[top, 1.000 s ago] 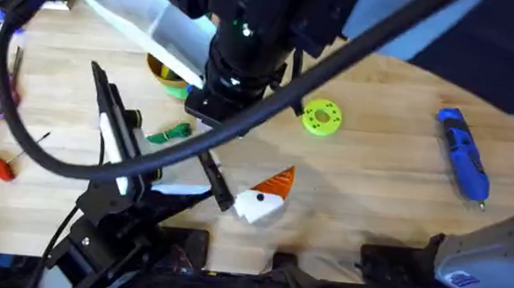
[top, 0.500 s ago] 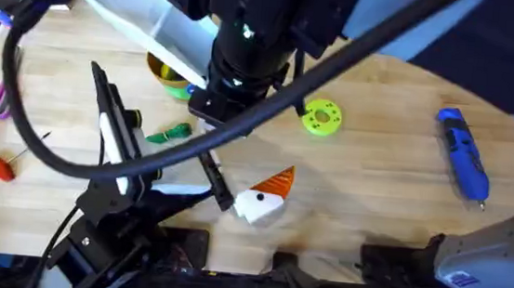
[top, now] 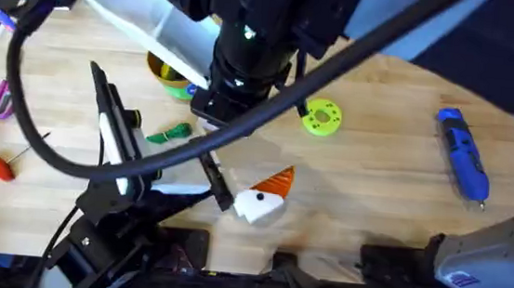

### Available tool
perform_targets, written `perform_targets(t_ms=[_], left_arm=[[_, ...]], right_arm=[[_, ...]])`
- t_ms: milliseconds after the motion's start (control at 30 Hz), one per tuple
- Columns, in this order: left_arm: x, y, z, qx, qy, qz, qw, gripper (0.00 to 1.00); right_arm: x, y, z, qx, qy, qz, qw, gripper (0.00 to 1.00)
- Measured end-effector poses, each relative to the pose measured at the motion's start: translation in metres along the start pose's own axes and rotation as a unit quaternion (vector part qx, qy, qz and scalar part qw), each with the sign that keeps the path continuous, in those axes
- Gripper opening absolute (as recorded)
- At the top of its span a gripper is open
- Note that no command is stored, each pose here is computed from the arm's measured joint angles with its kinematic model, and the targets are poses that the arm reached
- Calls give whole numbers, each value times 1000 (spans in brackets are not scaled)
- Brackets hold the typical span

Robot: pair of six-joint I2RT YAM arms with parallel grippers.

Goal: Pick up the gripper from the table and insert it into the empty holder that is missing its gripper. Then pick up a screw, insert it into the mounting hole, and use the screwdriver to tighten it. Finally, clean up the table by picking up the vegetable and placing it into the bucket.

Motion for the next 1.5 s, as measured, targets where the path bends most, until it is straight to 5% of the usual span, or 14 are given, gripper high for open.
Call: perform_targets(t_ms=[1500], left_arm=[[0,0,0,0,12,-1,1000,992]], right_arm=[[1,-6,4,0,0,6,1000,7]])
Point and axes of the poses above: each hand's point on the last joint's axis, 136 mm out from that joint toward the fingers, its own y axis back along the fingers, its own x axis along the line the jaws close on, z = x × y, the point moved 8 cm from there along y, back along the fingers, and after that the axes turned 10 degrees about -y, right-handed, at the moved point
